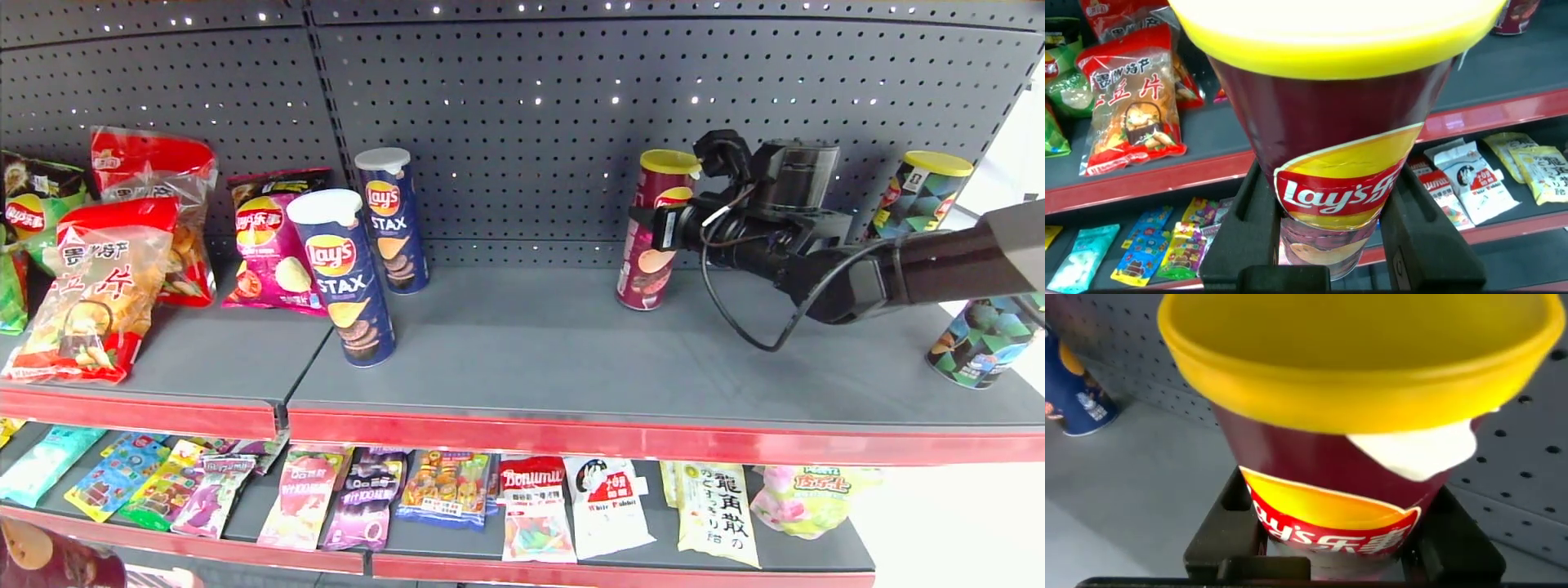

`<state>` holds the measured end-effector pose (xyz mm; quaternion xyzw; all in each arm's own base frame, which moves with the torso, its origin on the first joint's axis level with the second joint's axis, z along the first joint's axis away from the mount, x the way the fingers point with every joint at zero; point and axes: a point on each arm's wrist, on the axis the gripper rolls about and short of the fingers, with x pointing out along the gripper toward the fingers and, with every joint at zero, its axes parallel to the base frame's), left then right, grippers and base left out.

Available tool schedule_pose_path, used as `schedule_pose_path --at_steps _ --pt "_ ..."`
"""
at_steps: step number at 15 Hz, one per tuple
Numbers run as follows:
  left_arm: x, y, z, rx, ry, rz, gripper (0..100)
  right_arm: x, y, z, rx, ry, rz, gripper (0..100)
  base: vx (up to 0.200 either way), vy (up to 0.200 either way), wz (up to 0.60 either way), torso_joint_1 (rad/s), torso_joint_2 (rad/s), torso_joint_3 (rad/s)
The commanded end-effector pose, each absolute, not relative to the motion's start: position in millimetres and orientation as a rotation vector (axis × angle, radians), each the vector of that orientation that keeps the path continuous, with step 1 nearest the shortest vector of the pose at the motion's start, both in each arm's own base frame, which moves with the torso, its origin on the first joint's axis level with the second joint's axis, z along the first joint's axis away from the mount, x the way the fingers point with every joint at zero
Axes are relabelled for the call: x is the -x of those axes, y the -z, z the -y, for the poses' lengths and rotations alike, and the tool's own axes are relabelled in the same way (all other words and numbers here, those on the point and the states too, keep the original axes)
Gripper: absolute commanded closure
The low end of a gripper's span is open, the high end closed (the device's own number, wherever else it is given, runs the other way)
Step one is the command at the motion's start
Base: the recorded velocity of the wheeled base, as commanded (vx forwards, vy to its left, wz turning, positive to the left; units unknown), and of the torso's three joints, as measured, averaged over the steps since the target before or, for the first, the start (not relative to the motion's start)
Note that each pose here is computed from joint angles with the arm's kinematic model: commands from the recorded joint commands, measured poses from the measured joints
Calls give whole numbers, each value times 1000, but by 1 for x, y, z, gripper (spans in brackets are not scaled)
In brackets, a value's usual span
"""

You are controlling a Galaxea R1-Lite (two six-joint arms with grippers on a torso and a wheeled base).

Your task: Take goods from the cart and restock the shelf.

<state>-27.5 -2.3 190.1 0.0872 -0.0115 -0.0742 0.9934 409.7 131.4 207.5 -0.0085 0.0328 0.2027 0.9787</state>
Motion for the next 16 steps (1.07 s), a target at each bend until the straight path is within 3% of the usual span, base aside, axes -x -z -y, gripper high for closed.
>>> schedule_pose_path --at_steps 1,6,16 --pt "29 -190 2 -175 148 30 100 -378 -234 -134 15 -382 -27 100 0 0 0 0 0 0" --pt "28 -190 2 -175 149 24 100 -325 -250 -129 18 -227 -38 100 0 0 0 0 0 0" --pt "28 -189 2 -175 149 25 100 -269 -221 -160 -49 -104 -128 100 0 0 0 0 0 0"
